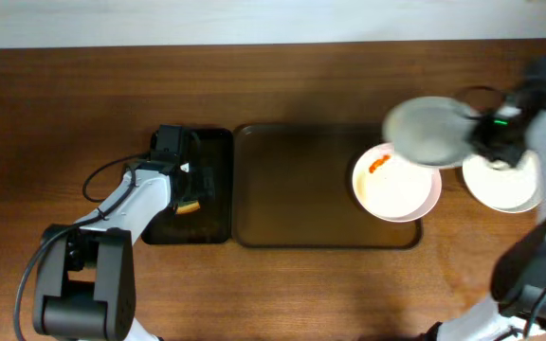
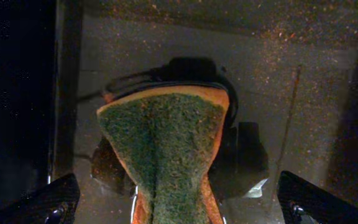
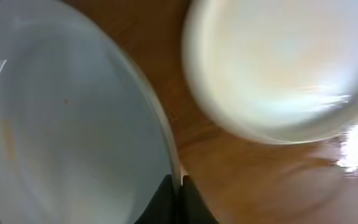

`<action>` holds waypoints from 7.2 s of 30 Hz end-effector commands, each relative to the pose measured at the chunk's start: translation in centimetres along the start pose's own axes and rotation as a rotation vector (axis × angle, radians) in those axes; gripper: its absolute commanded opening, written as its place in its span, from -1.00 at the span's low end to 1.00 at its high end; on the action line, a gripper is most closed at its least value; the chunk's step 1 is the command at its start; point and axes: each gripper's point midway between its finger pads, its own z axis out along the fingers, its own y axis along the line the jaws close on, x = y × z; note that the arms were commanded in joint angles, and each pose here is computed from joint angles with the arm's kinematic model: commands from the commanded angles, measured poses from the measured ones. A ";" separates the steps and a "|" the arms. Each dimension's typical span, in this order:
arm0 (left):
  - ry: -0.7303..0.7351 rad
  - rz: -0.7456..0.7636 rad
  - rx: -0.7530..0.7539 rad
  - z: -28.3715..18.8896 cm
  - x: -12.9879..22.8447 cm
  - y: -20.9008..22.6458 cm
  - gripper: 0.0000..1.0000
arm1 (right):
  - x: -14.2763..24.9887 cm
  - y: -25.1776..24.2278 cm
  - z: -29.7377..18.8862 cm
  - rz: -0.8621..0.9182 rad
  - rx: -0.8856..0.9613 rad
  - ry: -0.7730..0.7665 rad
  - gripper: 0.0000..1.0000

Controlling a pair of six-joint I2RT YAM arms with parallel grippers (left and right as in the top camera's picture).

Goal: Clean dirty plates on tray and stack at the side

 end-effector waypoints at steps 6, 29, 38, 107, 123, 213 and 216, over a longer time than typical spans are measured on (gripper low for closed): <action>0.009 0.003 0.005 0.2 0.2 -0.1 0.99 | -3.8 -18.2 -1.5 0.456 0.049 -0.089 -0.92; 0.009 0.003 0.005 0.2 0.2 -0.1 0.99 | 3.6 -8.5 0.9 0.168 -0.008 0.258 0.05; 0.009 0.003 0.005 0.2 0.2 -0.1 0.99 | 10.6 -2.0 5.0 -0.121 0.138 0.371 -0.05; 0.009 0.003 0.005 0.2 0.2 -0.1 0.99 | 19.6 7.1 8.7 -0.498 0.173 0.337 -0.09; 0.009 0.003 0.005 0.2 0.2 -0.1 0.99 | 17.1 4.3 10.5 -0.086 0.180 0.293 -0.46; 0.008 0.069 0.115 2.9 -0.4 -2.7 -0.25 | 16.6 8.1 12.1 -0.543 -0.065 0.283 -0.92; -0.038 0.064 0.120 2.8 -1.6 -2.8 -1.00 | 16.5 8.2 12.1 -0.544 -0.069 0.275 -0.92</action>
